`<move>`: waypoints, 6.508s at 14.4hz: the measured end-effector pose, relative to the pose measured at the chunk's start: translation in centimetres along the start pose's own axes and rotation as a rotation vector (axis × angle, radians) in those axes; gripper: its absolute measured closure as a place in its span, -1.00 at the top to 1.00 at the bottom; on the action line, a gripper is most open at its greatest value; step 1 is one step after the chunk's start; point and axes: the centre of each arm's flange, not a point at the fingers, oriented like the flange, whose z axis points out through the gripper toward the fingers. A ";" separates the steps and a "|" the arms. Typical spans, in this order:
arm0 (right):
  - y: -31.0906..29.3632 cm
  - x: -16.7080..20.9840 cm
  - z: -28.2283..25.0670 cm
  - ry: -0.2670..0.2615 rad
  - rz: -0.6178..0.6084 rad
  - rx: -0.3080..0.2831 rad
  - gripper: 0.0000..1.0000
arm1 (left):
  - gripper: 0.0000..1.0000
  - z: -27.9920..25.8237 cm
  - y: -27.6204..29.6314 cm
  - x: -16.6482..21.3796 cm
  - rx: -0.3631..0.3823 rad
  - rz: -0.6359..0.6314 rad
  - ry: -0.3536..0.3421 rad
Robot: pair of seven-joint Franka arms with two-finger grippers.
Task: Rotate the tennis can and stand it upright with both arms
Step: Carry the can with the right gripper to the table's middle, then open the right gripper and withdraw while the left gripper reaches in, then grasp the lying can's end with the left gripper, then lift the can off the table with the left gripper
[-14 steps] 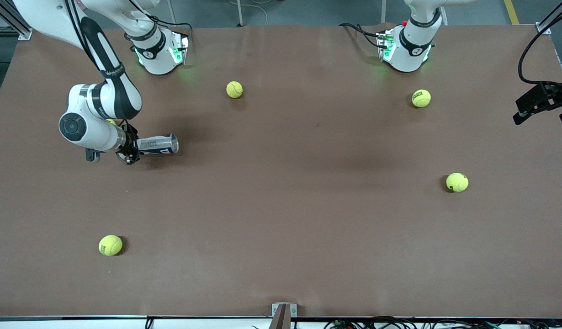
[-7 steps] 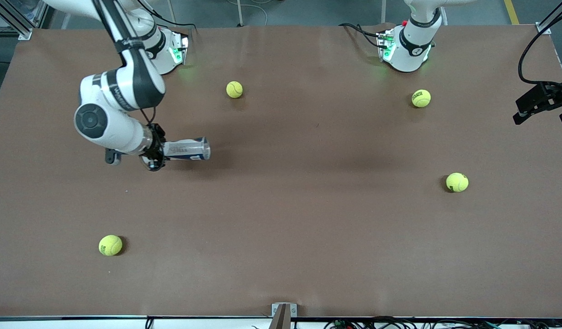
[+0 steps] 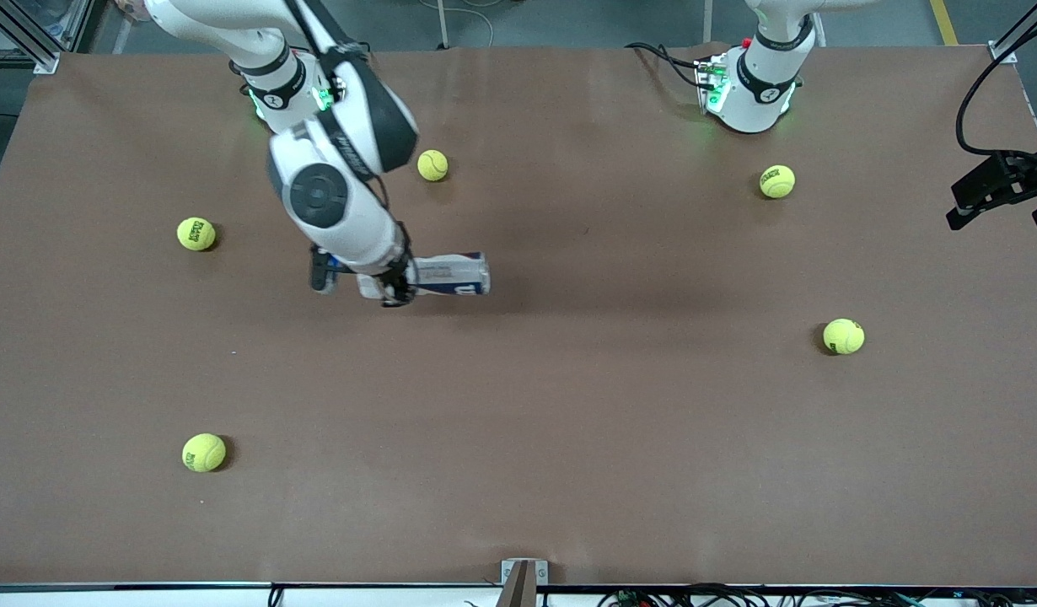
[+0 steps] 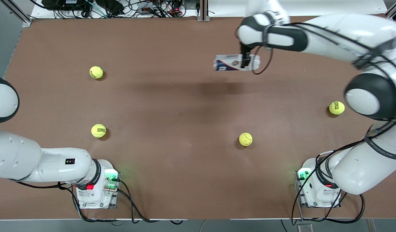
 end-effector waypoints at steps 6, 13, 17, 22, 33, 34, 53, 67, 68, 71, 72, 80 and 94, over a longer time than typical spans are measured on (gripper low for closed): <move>-2.4 -8.6 4.8 -0.004 0.012 0.030 -0.02 | 1.00 0.0 0.0 0.0 0.000 0.000 0.000; -0.1 -14.5 7.6 -0.032 -0.072 0.083 -0.02 | 1.00 0.0 0.0 0.0 0.000 0.000 0.000; 0.8 -16.1 10.9 -0.026 -0.088 0.092 -0.02 | 1.00 0.0 0.0 0.0 0.000 0.000 0.000; 0.9 -16.8 13.0 -0.030 -0.028 0.122 -0.02 | 1.00 0.0 0.0 0.0 0.000 0.000 0.000; -0.6 -17.9 10.4 -0.009 0.017 0.116 1.00 | 1.00 0.0 0.0 0.0 0.000 0.000 0.000; -0.7 -18.0 9.1 -0.003 0.017 0.107 1.00 | 1.00 0.0 0.0 0.0 0.000 0.000 0.000; -12.9 20.6 -14.1 0.066 -1.135 -0.085 1.00 | 1.00 15.1 14.9 1.0 -0.171 0.023 -0.377; -14.0 41.5 -17.3 0.076 -1.465 -0.086 1.00 | 1.00 46.3 20.2 -4.7 -0.973 -0.175 -0.388; -14.0 41.5 -17.7 0.082 -1.469 -0.080 1.00 | 1.00 48.2 20.1 -5.4 -1.023 -0.175 -0.349; -14.0 40.9 -18.3 0.089 -1.479 -0.067 1.00 | 1.00 52.2 20.3 -7.0 -1.127 -0.187 -0.270; -14.0 40.6 -18.5 0.090 -1.483 -0.064 1.00 | 0.99 52.8 20.4 -7.2 -1.140 -0.196 -0.261; -10.1 37.8 -24.3 0.095 -1.519 -0.044 1.00 | 0.06 52.1 23.7 -7.4 -1.191 -0.212 -0.248; -2.7 39.5 -27.6 0.071 -1.491 -0.036 1.00 | -0.90 39.7 25.1 1.3 -0.897 -0.222 -0.360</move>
